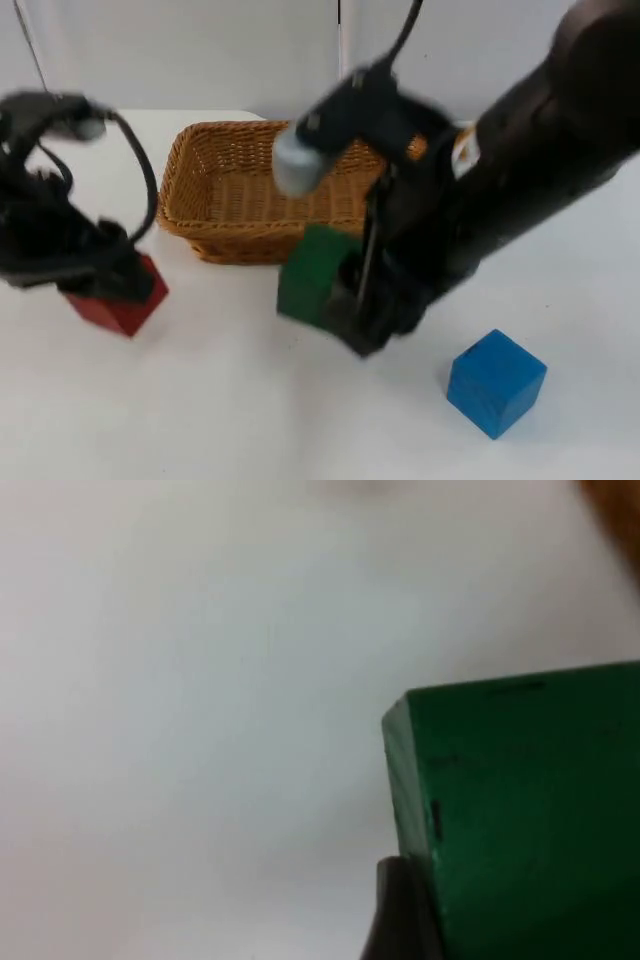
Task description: Pick up one cube with each hand and place exactly two cubes into the same basket, leaving the remaining cube outside.
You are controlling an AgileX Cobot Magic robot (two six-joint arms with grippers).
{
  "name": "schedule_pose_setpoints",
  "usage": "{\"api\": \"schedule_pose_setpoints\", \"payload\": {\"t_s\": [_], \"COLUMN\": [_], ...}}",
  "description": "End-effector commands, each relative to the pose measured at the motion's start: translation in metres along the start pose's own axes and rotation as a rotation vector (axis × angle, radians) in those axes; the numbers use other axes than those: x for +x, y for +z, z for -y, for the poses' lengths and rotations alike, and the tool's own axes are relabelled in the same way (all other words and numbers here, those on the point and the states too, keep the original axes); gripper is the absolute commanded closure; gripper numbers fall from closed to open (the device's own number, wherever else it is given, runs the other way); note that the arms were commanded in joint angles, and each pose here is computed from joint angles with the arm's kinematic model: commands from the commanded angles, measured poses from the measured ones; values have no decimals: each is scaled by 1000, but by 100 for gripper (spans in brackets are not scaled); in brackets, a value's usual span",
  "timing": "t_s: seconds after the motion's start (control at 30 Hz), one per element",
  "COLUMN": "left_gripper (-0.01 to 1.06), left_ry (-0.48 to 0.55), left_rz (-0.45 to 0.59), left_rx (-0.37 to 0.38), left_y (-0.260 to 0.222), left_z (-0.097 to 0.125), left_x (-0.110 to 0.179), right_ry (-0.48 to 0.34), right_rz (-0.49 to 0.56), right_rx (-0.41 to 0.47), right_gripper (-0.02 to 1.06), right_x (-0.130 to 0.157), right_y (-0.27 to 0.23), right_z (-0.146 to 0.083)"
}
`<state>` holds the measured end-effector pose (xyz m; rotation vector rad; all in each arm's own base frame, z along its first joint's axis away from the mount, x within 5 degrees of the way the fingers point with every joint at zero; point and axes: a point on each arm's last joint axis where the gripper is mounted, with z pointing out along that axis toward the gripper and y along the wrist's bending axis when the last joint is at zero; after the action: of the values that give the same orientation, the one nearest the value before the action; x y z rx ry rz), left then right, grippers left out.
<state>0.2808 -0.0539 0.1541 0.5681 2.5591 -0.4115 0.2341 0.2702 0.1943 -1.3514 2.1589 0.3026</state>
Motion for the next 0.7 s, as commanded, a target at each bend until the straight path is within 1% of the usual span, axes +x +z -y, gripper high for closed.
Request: {"api": "schedule_pose_setpoints", "payload": {"t_s": [0.0, 0.1, 0.13, 0.23, 0.67], "left_gripper": [105, 105, 105, 105, 105], "left_ry": [14, 45, 45, 60, 50], "left_rz": [72, 150, 150, 188, 204], "left_rx": [-2, -22, -22, -33, -47], "left_y": [-20, -42, -42, -53, -55], "left_z": [8, 15, 15, 18, 17], "left_x": [-10, -17, -17, -21, -22], "right_ry": [-21, -24, -24, -26, -26], "right_rz": [72, 135, 135, 181, 190], "right_rx": [18, 34, 34, 49, 53], "right_gripper": [105, 105, 105, 105, 105], "right_x": [-12, -19, -19, -24, -25], "right_y": [-23, -45, -45, -58, -58], "right_z": [-1, 0, 0, 1, 1]}}
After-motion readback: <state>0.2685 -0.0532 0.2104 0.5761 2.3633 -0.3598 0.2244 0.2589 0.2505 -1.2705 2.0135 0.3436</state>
